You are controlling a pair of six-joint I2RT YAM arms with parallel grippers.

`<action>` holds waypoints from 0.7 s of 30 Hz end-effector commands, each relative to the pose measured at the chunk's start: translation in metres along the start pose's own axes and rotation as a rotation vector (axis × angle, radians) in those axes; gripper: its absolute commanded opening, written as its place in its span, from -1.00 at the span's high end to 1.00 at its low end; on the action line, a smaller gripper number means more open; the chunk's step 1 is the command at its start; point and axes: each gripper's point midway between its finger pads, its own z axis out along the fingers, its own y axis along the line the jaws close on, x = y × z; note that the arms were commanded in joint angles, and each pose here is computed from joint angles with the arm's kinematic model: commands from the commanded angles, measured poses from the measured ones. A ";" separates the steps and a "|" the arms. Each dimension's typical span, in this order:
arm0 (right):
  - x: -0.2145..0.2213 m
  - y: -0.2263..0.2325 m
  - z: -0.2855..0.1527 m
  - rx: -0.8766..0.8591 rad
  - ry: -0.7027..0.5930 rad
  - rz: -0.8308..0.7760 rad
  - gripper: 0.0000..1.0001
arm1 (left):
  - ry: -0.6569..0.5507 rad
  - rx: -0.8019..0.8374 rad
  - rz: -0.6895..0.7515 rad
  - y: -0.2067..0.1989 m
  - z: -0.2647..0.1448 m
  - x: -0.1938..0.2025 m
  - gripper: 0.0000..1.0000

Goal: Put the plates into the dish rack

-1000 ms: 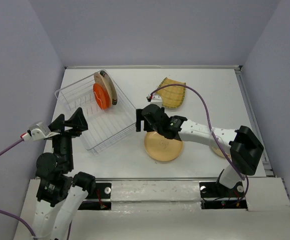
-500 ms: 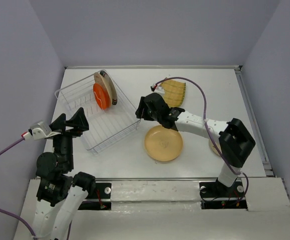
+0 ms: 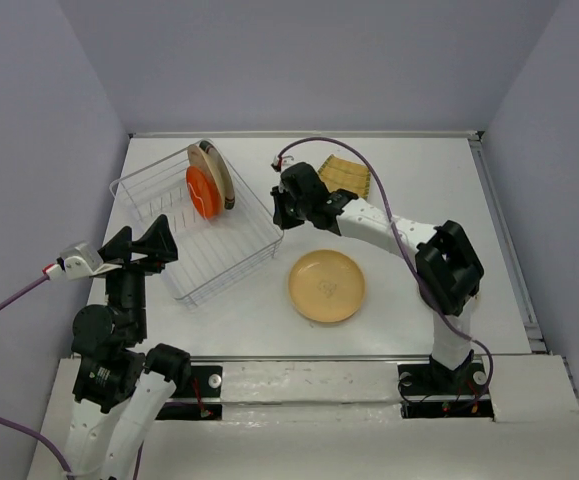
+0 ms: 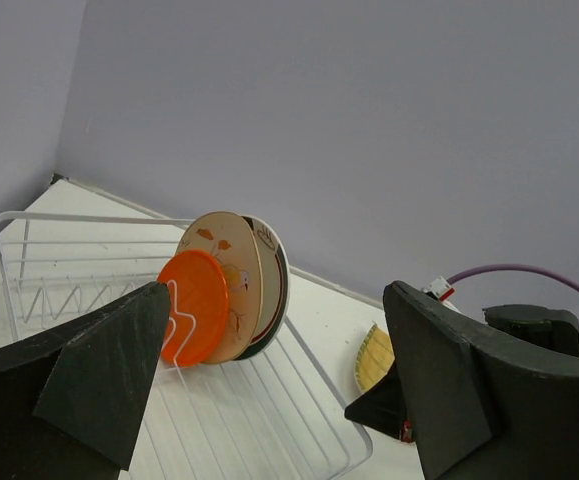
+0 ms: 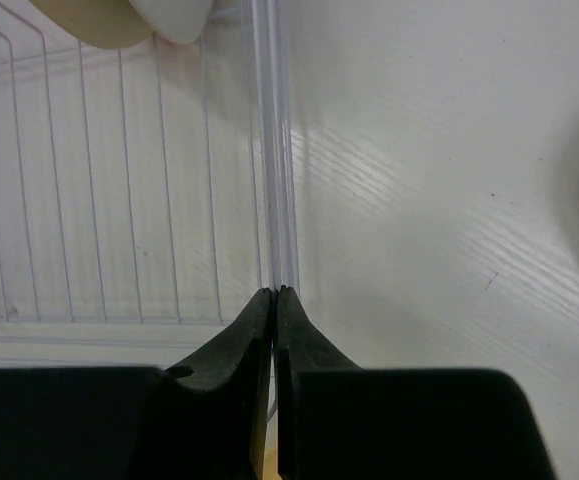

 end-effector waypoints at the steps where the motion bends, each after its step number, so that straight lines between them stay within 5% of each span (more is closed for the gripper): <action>1: -0.041 -0.013 -0.008 -0.094 -0.034 -0.133 0.86 | -0.041 0.009 -0.010 -0.002 0.003 -0.007 -0.98; 17: -0.053 -0.030 -0.002 -0.160 0.023 -0.461 0.86 | -0.038 0.004 -0.009 -0.001 0.003 -0.006 -0.98; 21: -0.080 -0.028 -0.018 -0.117 -0.039 -0.407 0.04 | -0.034 0.004 -0.008 -0.002 0.004 -0.005 -0.98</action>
